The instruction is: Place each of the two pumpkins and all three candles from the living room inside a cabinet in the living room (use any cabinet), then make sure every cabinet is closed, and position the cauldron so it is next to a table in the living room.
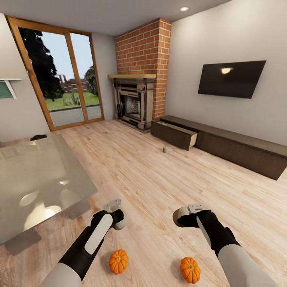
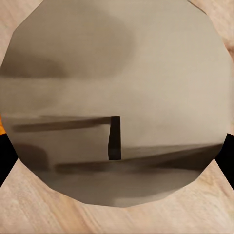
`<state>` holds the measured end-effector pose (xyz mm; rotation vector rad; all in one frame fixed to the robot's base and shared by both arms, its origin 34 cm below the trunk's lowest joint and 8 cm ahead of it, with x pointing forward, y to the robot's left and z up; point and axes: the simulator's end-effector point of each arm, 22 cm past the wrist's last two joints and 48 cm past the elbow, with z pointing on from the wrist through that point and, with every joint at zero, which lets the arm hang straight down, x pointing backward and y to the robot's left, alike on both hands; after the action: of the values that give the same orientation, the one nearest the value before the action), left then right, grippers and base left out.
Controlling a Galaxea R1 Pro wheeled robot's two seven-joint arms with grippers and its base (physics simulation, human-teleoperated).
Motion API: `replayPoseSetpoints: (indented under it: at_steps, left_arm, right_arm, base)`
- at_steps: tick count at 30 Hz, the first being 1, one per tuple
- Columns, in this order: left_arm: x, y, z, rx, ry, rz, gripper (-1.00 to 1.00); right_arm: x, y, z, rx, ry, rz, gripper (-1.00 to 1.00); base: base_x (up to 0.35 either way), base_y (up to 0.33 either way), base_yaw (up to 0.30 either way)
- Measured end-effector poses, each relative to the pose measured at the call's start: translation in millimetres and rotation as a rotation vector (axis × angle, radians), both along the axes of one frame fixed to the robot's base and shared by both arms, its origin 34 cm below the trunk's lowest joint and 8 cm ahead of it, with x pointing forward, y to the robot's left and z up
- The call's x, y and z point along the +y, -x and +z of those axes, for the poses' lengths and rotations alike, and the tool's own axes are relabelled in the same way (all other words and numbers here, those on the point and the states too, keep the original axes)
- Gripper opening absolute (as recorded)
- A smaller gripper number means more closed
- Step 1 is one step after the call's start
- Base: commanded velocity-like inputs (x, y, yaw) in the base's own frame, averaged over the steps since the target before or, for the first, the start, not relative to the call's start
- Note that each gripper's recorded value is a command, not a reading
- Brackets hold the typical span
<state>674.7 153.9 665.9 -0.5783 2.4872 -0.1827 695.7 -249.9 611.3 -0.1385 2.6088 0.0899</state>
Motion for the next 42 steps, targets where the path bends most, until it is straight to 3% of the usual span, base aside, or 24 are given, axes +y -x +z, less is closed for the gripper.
replayPoseSetpoints:
  at_steps: [42]
  left_arm:
    - [-0.4,4.1,37.2,0.068,0.001,0.000,-1.00]
  right_arm:
    - [0.0,8.4,35.0,0.069,0.000,0.000,-1.00]
  base:
    - [0.000,0.000,0.000]
